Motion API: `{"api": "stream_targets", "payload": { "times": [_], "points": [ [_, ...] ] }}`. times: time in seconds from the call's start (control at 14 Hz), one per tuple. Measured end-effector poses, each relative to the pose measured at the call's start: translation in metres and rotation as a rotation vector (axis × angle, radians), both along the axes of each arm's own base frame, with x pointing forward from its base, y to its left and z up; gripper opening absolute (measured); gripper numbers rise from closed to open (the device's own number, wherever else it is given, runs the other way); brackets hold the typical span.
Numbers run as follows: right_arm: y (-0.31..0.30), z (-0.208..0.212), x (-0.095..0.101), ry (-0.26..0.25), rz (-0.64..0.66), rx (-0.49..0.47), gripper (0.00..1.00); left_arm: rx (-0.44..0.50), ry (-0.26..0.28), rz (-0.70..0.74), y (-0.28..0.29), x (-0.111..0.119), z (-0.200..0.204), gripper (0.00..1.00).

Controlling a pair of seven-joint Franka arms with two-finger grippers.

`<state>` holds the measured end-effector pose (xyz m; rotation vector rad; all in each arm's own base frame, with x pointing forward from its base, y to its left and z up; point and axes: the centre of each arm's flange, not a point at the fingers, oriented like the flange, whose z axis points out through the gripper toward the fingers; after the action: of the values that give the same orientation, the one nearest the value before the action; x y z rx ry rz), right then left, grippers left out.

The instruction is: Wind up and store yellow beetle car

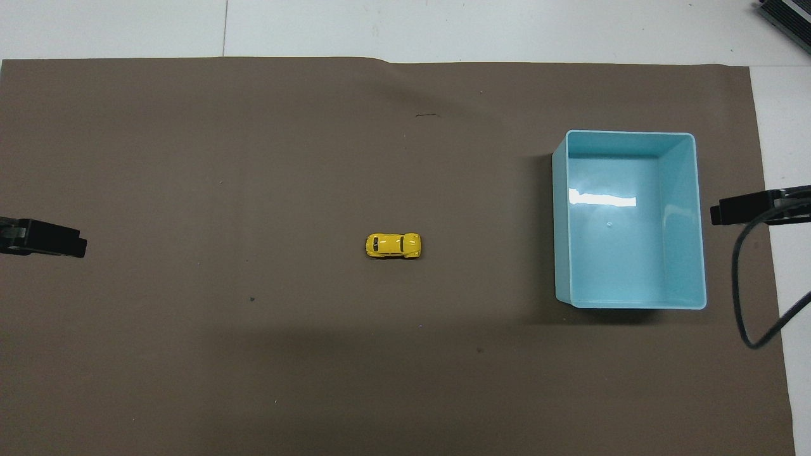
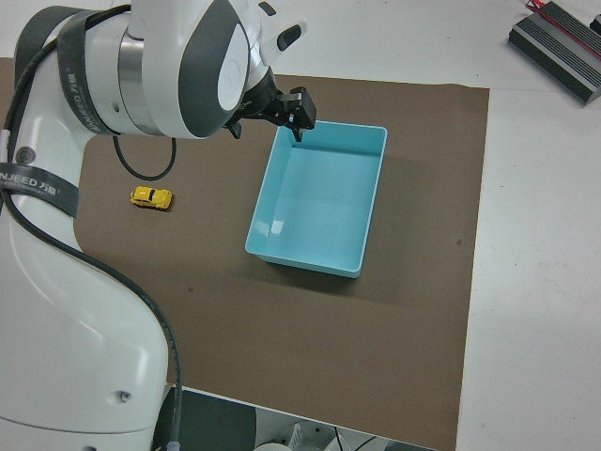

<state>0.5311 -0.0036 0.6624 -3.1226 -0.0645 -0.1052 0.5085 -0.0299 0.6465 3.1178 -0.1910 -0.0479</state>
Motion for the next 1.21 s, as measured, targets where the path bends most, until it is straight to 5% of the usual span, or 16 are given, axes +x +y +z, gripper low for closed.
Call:
{"api": "stream_targets", "payload": {
  "times": [1.21],
  "points": [
    [0.0, 0.0, 0.0, 0.0, 0.0, 0.0, 1.0, -0.002, -0.034, 0.073, -0.01, 0.021, -0.016, 1.0]
  ]
}}
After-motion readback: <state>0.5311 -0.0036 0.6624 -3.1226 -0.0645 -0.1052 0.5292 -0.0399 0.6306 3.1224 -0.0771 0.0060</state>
